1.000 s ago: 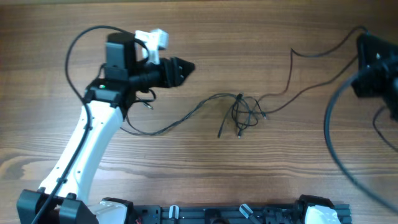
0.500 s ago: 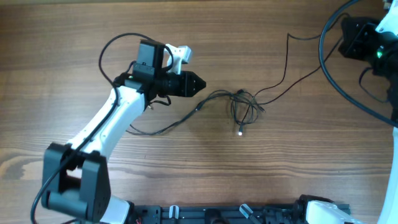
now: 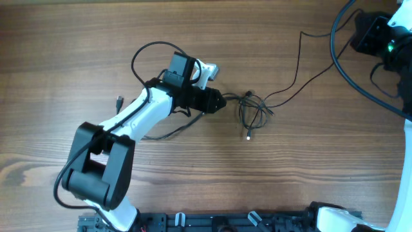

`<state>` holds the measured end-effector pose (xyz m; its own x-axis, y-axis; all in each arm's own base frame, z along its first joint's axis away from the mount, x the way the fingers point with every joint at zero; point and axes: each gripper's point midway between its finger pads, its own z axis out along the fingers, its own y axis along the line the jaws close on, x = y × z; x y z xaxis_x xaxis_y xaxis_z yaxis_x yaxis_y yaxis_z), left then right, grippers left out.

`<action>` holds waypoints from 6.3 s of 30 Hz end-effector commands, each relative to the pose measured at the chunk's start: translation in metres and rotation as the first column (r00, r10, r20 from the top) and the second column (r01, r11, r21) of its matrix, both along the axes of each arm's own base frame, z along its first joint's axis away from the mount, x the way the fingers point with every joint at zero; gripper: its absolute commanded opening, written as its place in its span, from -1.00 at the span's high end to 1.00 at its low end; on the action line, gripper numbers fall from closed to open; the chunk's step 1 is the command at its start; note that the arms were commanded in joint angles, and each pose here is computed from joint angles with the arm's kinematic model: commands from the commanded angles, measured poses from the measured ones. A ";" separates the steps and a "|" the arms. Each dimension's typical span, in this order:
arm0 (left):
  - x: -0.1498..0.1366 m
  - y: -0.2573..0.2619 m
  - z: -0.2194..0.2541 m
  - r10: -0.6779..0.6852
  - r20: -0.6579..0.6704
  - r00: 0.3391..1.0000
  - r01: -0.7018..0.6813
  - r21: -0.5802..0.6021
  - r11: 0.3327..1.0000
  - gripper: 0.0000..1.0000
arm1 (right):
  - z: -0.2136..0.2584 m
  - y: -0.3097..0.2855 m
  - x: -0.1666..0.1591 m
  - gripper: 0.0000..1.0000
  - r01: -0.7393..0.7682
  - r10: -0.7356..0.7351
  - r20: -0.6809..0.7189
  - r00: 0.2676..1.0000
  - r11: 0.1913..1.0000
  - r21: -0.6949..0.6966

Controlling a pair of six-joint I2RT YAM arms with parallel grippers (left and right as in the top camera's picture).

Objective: Untangle cables

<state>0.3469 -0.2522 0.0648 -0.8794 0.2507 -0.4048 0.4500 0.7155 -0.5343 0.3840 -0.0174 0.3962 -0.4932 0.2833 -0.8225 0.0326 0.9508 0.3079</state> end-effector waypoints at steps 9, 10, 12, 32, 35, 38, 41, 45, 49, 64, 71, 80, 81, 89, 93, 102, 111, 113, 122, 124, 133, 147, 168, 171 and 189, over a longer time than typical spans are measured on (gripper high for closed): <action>0.028 0.022 -0.038 -0.041 0.144 0.989 0.010 0.209 0.978 0.00 | -0.005 0.000 -0.001 0.91 0.004 -0.004 -0.024 1.000 1.000 0.002; 0.028 0.022 -0.040 -0.040 0.143 0.989 0.009 0.213 0.977 0.00 | -0.005 0.001 -0.001 0.91 0.003 -0.003 -0.026 1.000 1.000 0.003; 0.028 0.022 -0.042 -0.047 0.143 0.989 0.015 0.216 0.976 0.02 | -0.006 0.001 -0.001 0.91 0.004 -0.004 -0.027 1.000 1.000 0.005; 0.051 0.024 -0.052 -0.031 0.193 0.981 -0.009 0.204 0.979 0.92 | -0.008 0.006 -0.003 0.91 -0.012 0.013 -0.041 0.999 0.999 0.040; 0.082 0.051 -0.033 0.073 0.232 0.970 -0.124 0.214 0.969 0.92 | -0.017 -0.004 -0.005 0.91 0.038 -0.037 -0.075 0.996 0.999 0.010; 0.118 0.094 0.007 0.177 0.286 0.942 -0.238 0.194 0.952 0.92 | -0.029 -0.021 -0.007 0.91 0.111 -0.117 -0.122 0.986 0.992 -0.054; 0.144 0.146 0.054 0.281 0.355 0.892 -0.360 0.180 0.915 0.92 | -0.051 -0.030 -0.004 0.91 0.142 -0.157 -0.199 0.967 0.986 -0.088; 0.156 0.224 0.127 0.416 0.448 0.792 -0.517 0.128 0.846 0.92 | -0.093 -0.039 0.016 0.91 0.161 -0.186 -0.310 0.932 0.981 -0.106; 0.138 0.255 0.166 0.464 0.470 0.751 -0.555 0.068 0.829 0.92 | -0.145 -0.050 0.031 0.91 0.204 -0.237 -0.445 0.864 0.971 -0.121; 0.107 0.147 0.202 0.278 0.472 0.837 -0.293 -0.042 0.955 0.92 | -0.140 0.042 0.035 0.14 -0.325 0.365 -0.351 0.862 0.930 0.170; 0.079 0.101 0.240 0.195 0.544 0.816 -0.185 -0.073 0.980 0.92 | -0.143 0.049 0.033 0.01 -0.335 0.377 -0.365 0.851 0.926 0.176; 0.050 0.098 0.294 0.194 0.645 0.739 -0.154 -0.119 0.981 0.92 | -0.194 0.102 0.041 -0.21 -0.356 0.413 -0.449 0.793 0.911 0.210; 0.048 0.099 0.298 0.196 0.652 0.732 -0.154 -0.122 0.981 0.92 | -0.202 0.108 0.042 -0.21 -0.360 0.417 -0.454 0.787 0.909 0.210; 0.035 0.101 0.336 0.234 0.714 0.660 -0.147 -0.182 0.972 0.92 | -0.257 0.157 0.033 -0.34 -0.450 0.481 -0.516 0.708 0.871 0.194; 0.029 0.102 0.345 0.238 0.726 0.645 -0.145 -0.190 0.971 0.92 | -0.276 0.125 0.056 -0.38 -0.226 0.191 -0.573 0.797 0.974 0.009; 0.053 0.144 0.337 0.330 0.758 0.562 -0.390 -0.109 0.914 0.91 | -0.280 0.080 0.065 -0.55 0.022 -0.107 -0.564 0.819 0.988 -0.155; 0.088 0.153 0.251 0.325 0.614 0.719 -0.435 0.034 0.900 0.76 | -0.304 0.071 0.064 -0.73 0.099 -0.191 -0.601 0.776 0.978 -0.183; 0.096 0.151 0.229 0.318 0.575 0.754 -0.428 0.062 0.902 0.75 | -0.305 0.071 0.064 -0.74 0.100 -0.192 -0.603 0.775 0.978 -0.183; 0.101 0.152 0.202 0.316 0.521 0.793 -0.428 0.108 0.897 0.66 | -0.306 0.059 0.073 -0.79 0.155 -0.241 -0.573 0.783 0.968 -0.195; 0.096 0.153 0.196 0.318 0.497 0.808 -0.428 0.123 0.895 0.66 | -0.315 0.056 0.075 -0.82 0.159 -0.248 -0.584 0.773 0.967 -0.200; 0.086 0.155 0.186 0.314 0.451 0.835 -0.420 0.155 0.894 0.68 | -0.365 0.068 0.092 -0.96 0.147 -0.211 -0.616 0.759 0.977 -0.152; 0.081 0.151 0.183 0.304 0.426 0.852 -0.399 0.151 0.905 0.69 | -0.384 0.151 0.101 -0.99 0.024 0.030 -0.616 0.787 0.997 0.079; 0.074 0.136 0.184 0.273 0.388 0.880 -0.333 0.096 0.938 0.70 | -0.421 0.195 0.067 -0.99 -0.090 0.024 -0.673 0.739 0.994 -0.064; 0.073 0.134 0.184 0.270 0.386 0.882 -0.328 0.091 0.940 0.70 | -0.423 0.188 0.062 -0.99 -0.117 0.011 -0.686 0.727 0.987 -0.108; 0.072 0.132 0.185 0.263 0.381 0.886 -0.315 0.079 0.946 0.70 | -0.430 0.220 0.069 -0.99 -0.181 0.130 -0.658 0.741 0.983 -0.009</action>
<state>0.4185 -0.1207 0.2435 -0.7291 0.0903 -0.6784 0.3491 0.9017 -0.2550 0.4715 0.1887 0.0062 -0.9091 0.1092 -0.4021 0.0497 0.9866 0.1556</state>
